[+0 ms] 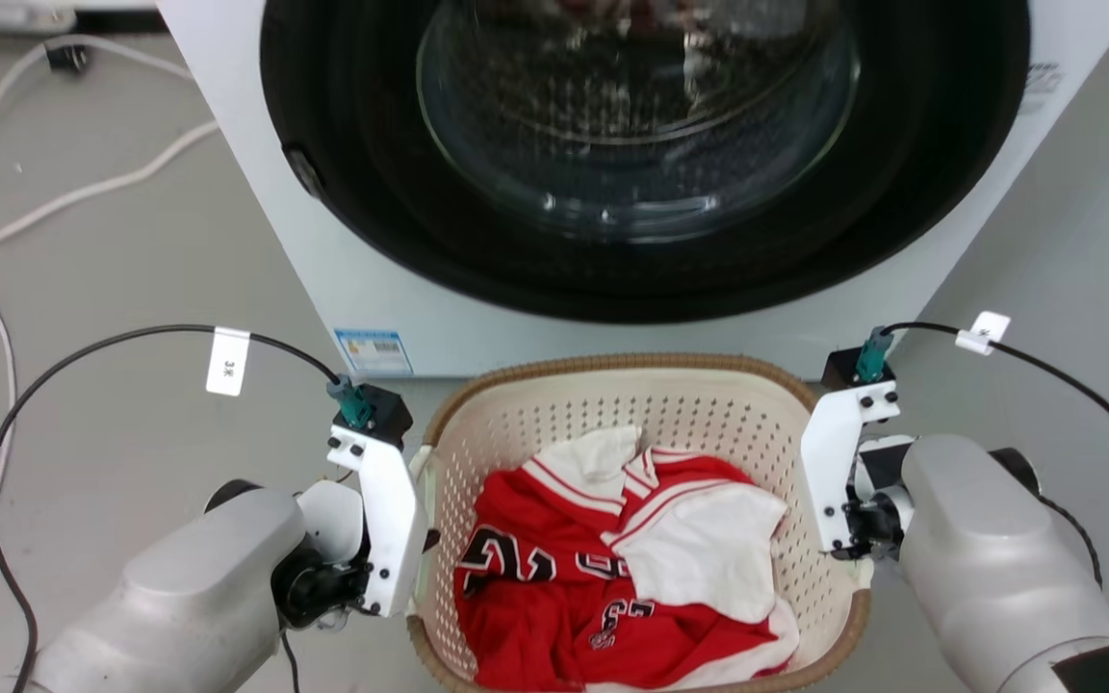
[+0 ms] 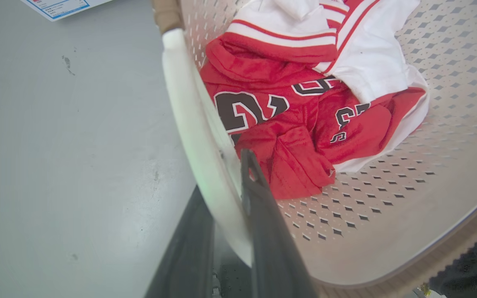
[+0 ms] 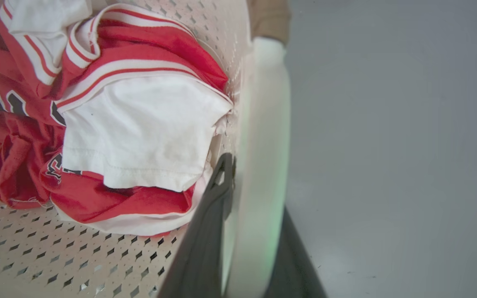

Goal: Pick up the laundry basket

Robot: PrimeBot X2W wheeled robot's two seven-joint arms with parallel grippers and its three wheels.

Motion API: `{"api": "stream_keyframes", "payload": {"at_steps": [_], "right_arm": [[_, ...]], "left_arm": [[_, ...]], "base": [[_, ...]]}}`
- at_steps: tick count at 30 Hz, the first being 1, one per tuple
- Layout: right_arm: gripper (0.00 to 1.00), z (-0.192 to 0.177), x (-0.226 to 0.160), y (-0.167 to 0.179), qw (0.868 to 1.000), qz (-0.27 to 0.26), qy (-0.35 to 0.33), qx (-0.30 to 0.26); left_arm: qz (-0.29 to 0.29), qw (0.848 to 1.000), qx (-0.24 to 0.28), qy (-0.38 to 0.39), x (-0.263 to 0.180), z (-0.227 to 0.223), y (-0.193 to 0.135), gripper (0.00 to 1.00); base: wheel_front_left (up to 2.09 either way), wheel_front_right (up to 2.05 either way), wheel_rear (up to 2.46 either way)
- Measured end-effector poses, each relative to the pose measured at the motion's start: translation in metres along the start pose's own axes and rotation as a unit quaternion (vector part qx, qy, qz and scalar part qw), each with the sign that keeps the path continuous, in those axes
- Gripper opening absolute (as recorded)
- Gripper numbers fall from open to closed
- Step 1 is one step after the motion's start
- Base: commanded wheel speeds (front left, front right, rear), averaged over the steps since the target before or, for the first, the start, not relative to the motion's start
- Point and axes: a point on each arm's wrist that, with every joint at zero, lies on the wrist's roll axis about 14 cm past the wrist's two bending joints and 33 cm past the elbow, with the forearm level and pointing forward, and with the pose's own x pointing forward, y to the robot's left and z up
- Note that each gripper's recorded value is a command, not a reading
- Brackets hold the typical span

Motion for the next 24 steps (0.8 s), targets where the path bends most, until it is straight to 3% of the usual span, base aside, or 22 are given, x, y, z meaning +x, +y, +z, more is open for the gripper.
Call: {"api": "stream_keyframes", "payload": {"at_steps": [10, 24], "right_arm": [[0.0, -0.005, -0.032, 0.009, 1.0, 0.007, -0.009, 0.0], [0.0, -0.02, -0.047, 0.019, 1.0, 0.018, -0.004, 0.001]], "left_arm": [[0.006, 1.0, 0.02, -0.002, -0.029, -0.001, -0.017, 0.0], [0.009, 1.0, 0.028, 0.0, -0.043, -0.016, -0.03, 0.0]], "base": [[0.0, 0.0, 0.0], [0.0, 0.0, 0.0]]}}
